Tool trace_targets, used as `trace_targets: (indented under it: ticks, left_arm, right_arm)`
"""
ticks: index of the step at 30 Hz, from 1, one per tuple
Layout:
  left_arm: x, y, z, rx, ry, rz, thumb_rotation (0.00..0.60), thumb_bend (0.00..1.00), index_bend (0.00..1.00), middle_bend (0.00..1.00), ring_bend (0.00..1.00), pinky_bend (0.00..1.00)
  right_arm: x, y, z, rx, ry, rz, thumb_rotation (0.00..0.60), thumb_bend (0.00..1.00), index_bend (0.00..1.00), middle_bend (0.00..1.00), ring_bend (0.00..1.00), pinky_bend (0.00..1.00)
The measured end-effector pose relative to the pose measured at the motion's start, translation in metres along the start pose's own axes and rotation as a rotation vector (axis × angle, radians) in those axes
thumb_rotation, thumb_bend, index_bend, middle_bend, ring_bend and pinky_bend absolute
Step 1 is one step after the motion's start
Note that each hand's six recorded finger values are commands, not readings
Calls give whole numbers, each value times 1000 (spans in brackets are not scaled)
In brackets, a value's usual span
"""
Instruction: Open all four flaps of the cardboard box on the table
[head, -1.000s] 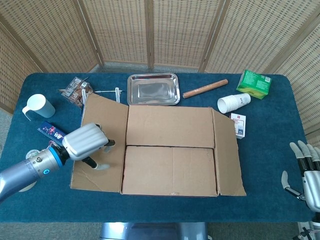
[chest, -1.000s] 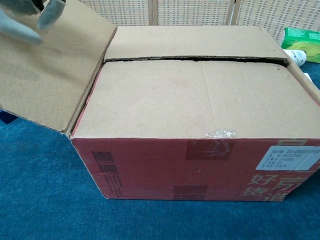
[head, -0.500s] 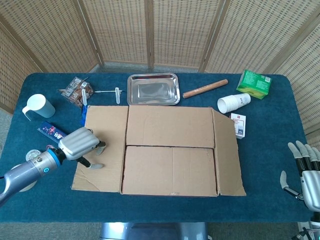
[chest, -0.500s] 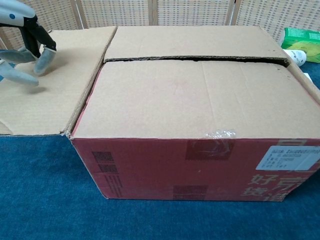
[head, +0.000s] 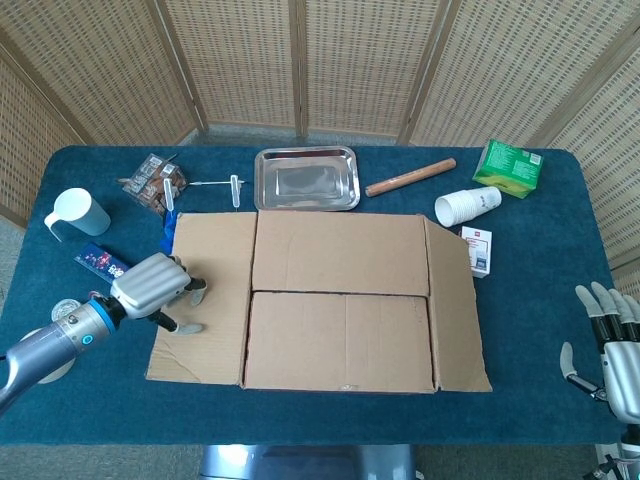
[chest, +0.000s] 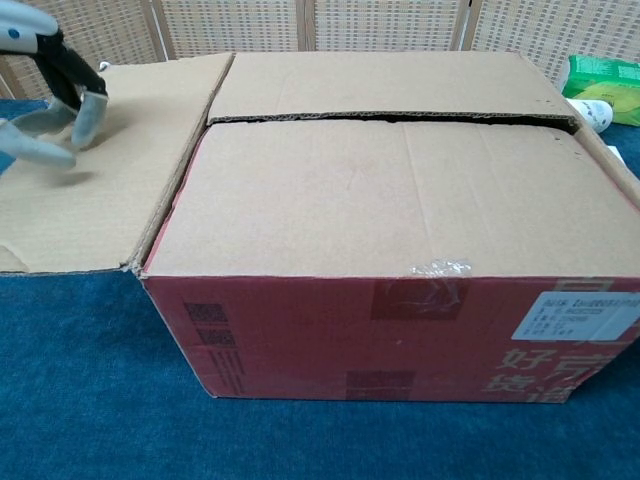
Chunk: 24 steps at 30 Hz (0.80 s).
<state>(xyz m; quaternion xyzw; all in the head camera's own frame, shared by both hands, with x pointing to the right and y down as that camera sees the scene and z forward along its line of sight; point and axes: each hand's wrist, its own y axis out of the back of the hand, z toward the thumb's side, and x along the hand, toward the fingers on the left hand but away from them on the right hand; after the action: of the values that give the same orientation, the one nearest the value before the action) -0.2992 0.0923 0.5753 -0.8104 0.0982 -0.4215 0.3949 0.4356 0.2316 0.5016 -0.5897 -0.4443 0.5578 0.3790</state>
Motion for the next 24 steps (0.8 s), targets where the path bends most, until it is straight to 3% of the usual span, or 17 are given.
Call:
trace_targets:
  ticks: [3, 5, 11, 13, 16, 20, 24]
  left_arm:
    - [-2, 9, 0, 2, -7, 53, 362, 6, 467, 559, 364, 335]
    - [-4, 14, -1, 11, -9, 87, 357, 7, 411, 385, 238, 295]
    - [0, 21, 4, 57, -33, 172, 360, 6, 250, 68, 35, 175]
    - [5, 23, 8, 89, -41, 191, 382, 7, 177, 10, 3, 115]
    - [15, 25, 16, 139, -55, 219, 447, 6, 85, 0, 0, 25]
    - [34, 28, 34, 198, -80, 260, 530, 6, 48, 0, 0, 0]
    - [55, 30, 55, 241, -107, 284, 543, 7, 26, 0, 0, 0]
  right_arm:
    - [0, 0, 0, -3, 2, 0, 257, 555, 0, 0, 0, 0]
    - [0, 1, 0, -4, 3, 0, 257, 554, 0, 0, 0, 0]
    - [1, 1, 1, -9, 5, -1, 260, 555, 0, 0, 0, 0]
    - [1, 1, 1, -12, 6, 0, 259, 555, 0, 0, 0, 0]
    - [1, 2, 1, -14, 8, 0, 260, 555, 0, 0, 0, 0]
    - [1, 2, 1, -19, 8, 0, 257, 556, 0, 0, 0, 0]
    - [1, 3, 0, -26, 7, -2, 259, 555, 0, 0, 0, 0]
